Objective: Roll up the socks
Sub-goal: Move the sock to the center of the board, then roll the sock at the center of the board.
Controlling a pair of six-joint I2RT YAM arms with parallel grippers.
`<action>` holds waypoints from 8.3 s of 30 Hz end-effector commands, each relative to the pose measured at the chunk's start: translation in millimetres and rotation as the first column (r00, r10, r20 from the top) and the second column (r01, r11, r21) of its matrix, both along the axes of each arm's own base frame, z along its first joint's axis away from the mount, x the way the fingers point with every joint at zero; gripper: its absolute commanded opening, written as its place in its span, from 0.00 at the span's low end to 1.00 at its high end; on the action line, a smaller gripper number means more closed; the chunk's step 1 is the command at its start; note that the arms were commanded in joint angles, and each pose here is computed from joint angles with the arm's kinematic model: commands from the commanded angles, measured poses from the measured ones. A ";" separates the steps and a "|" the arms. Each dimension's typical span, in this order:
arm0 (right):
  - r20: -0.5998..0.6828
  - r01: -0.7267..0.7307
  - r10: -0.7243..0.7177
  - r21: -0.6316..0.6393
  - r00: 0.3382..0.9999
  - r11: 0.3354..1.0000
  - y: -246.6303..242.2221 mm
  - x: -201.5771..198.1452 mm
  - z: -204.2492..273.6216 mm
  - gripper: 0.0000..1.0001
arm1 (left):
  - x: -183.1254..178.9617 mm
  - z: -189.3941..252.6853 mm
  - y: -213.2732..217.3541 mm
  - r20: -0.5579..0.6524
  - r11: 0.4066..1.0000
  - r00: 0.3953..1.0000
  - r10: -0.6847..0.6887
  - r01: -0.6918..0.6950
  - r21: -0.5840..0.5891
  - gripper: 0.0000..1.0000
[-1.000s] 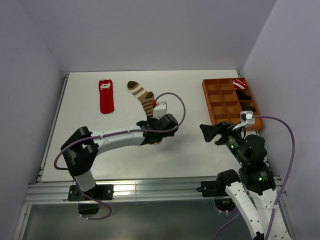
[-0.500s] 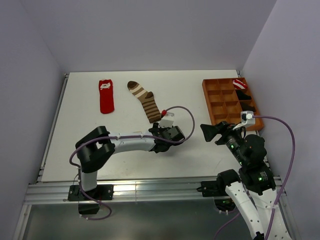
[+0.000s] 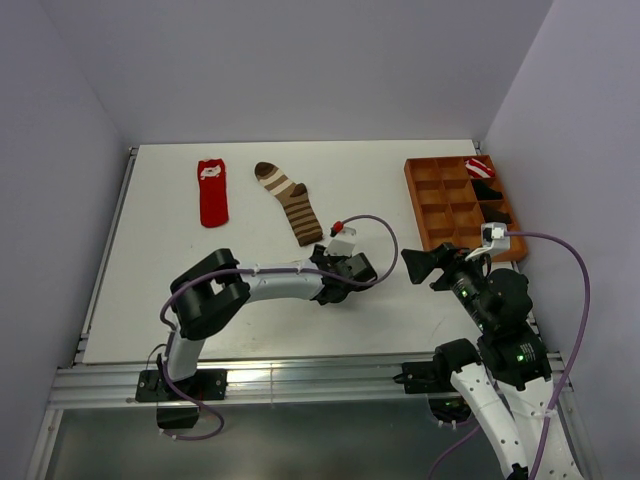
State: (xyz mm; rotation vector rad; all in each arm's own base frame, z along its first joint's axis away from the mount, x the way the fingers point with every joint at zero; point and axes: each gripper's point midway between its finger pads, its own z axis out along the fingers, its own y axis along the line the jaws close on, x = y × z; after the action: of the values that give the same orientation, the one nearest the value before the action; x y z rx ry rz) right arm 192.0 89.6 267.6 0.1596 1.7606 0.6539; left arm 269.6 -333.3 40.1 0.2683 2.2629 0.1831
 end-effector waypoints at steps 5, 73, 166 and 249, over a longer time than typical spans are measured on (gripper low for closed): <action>0.008 -0.007 0.007 -0.009 1.000 1.000 1.7 3.0 -1.8 0.95 | 1.0 -0.9 0.7 0.003 1.000 1.000 0.012 -0.012 0.026 0.51; -0.539 -0.205 0.348 0.308 0.767 0.929 196.4 58.5 -199.5 0.56 | -21.7 20.4 47.6 -0.377 0.234 0.924 -0.069 -0.352 -0.906 0.00; -0.807 -0.191 0.214 0.128 0.550 0.973 213.0 52.2 -251.0 0.00 | -58.4 17.5 -0.7 0.299 0.945 0.905 -0.303 0.325 -0.026 0.46; -0.536 -0.176 0.406 0.429 0.740 0.886 210.8 52.9 -222.6 0.60 | -32.4 6.7 51.9 -0.316 0.349 0.934 -0.166 -0.244 -0.905 0.00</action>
State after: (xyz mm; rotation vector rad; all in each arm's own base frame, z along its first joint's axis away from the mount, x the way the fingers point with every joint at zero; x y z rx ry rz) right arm 236.1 283.1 31.4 0.4184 2.3637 1.2060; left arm 237.5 -273.5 34.4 -0.4261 2.3554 -1.1561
